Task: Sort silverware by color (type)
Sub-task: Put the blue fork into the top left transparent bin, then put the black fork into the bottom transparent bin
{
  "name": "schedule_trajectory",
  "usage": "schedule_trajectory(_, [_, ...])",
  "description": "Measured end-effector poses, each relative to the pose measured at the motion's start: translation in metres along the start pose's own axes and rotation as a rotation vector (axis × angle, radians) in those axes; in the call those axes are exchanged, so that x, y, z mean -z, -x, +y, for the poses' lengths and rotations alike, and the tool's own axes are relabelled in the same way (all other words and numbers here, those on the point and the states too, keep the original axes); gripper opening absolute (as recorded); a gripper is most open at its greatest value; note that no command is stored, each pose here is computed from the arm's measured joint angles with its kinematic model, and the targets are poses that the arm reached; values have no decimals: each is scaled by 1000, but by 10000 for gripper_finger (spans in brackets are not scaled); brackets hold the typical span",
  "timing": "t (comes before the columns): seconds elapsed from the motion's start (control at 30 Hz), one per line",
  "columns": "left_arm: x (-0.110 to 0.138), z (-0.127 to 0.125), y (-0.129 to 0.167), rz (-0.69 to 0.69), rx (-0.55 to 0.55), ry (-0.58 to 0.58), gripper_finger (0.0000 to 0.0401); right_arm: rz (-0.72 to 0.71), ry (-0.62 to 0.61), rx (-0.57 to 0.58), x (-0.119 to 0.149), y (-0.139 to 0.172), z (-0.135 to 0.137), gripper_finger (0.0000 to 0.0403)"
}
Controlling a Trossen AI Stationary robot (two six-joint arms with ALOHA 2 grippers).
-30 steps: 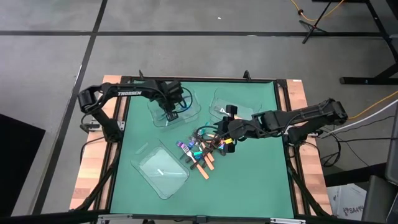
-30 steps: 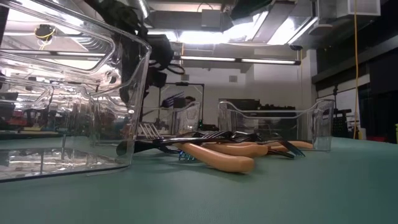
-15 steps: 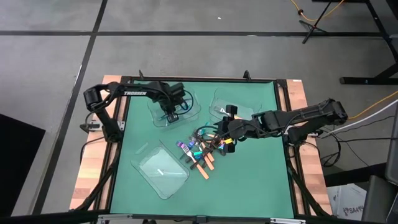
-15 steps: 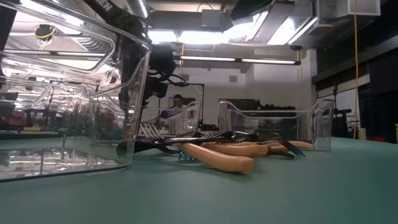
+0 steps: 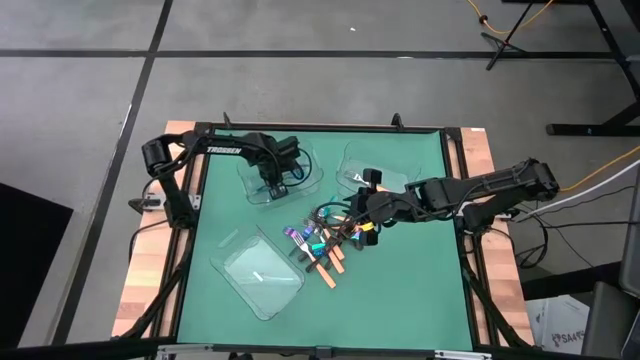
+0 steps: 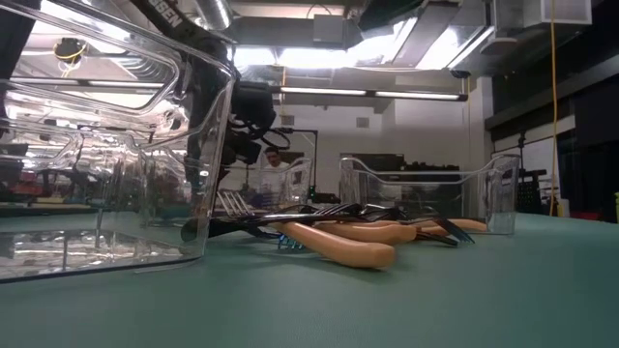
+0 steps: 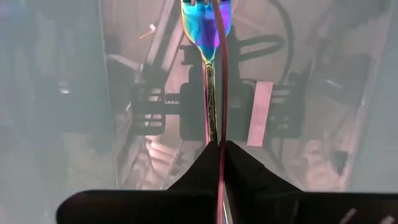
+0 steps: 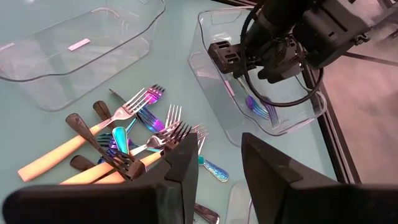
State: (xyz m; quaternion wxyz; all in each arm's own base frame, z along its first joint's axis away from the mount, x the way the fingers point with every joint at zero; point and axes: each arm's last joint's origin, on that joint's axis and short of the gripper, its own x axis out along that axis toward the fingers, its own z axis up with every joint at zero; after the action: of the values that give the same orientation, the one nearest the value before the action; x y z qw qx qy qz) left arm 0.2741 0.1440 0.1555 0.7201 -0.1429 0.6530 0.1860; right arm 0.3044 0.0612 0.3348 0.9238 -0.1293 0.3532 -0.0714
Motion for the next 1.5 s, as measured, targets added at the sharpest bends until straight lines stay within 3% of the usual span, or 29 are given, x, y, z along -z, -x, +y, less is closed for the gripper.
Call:
schedule_trajectory(0.83, [-3, 0, -6, -3, 0, 5, 6, 1, 1, -1, 0, 0, 0, 113])
schedule_trajectory(1.23, [-3, -1, -6, -2, 1, 34, 77, 0, 1, -1, 0, 0, 0, 113])
schedule_trajectory(1.5, [1, -2, 5, -25, 17, 43, 82, 5, 3, -49, 1, 0, 1, 113])
